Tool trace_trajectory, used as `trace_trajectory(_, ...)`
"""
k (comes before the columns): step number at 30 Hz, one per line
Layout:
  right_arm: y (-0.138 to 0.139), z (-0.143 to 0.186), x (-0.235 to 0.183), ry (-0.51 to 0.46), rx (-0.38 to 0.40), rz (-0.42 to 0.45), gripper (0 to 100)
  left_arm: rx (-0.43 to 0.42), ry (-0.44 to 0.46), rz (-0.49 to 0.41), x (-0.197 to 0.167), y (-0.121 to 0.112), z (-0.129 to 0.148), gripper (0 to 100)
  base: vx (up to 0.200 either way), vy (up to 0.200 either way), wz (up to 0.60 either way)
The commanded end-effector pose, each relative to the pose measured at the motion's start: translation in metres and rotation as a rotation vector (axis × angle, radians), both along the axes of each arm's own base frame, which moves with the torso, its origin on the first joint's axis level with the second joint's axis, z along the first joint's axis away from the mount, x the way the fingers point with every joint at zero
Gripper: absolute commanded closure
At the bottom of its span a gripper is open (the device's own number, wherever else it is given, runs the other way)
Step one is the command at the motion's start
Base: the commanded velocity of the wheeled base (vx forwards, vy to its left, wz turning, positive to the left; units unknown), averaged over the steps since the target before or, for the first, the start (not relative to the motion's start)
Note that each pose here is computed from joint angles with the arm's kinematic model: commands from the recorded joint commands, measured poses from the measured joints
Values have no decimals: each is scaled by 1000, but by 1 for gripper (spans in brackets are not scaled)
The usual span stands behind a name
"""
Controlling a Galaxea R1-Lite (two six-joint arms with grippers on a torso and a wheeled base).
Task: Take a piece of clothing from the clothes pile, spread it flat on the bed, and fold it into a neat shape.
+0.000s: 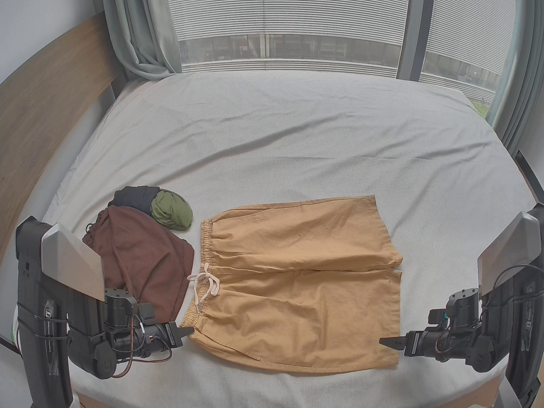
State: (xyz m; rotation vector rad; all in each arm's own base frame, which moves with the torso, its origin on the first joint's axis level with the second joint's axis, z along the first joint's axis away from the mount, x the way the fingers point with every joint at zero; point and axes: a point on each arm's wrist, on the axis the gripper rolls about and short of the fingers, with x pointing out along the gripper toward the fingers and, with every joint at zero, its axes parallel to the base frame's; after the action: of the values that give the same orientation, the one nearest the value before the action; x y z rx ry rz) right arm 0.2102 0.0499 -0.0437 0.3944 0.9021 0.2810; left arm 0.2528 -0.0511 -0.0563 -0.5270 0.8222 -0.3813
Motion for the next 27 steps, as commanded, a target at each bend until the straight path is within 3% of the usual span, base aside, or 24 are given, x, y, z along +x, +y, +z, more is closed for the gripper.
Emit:
trace_trajectory(1, 4, -12, -7, 68, -13, 18, 0, 1, 2, -1, 0, 0, -1, 100, 0, 0, 0)
trace_trajectory(20, 21, -13, -15, 126, 19, 4, 0, 1, 2, -1, 0, 0, -1, 100, 0, 0, 0)
trace_trajectory(21, 20, -13, -15, 126, 19, 2, 100, 1, 2, -1, 0, 0, -1, 100, 0, 0, 0)
trace_trajectory(27, 20, -13, -14, 117, -6, -20, 100, 2, 2, -2, 0, 0, -1, 100, 0, 0, 0)
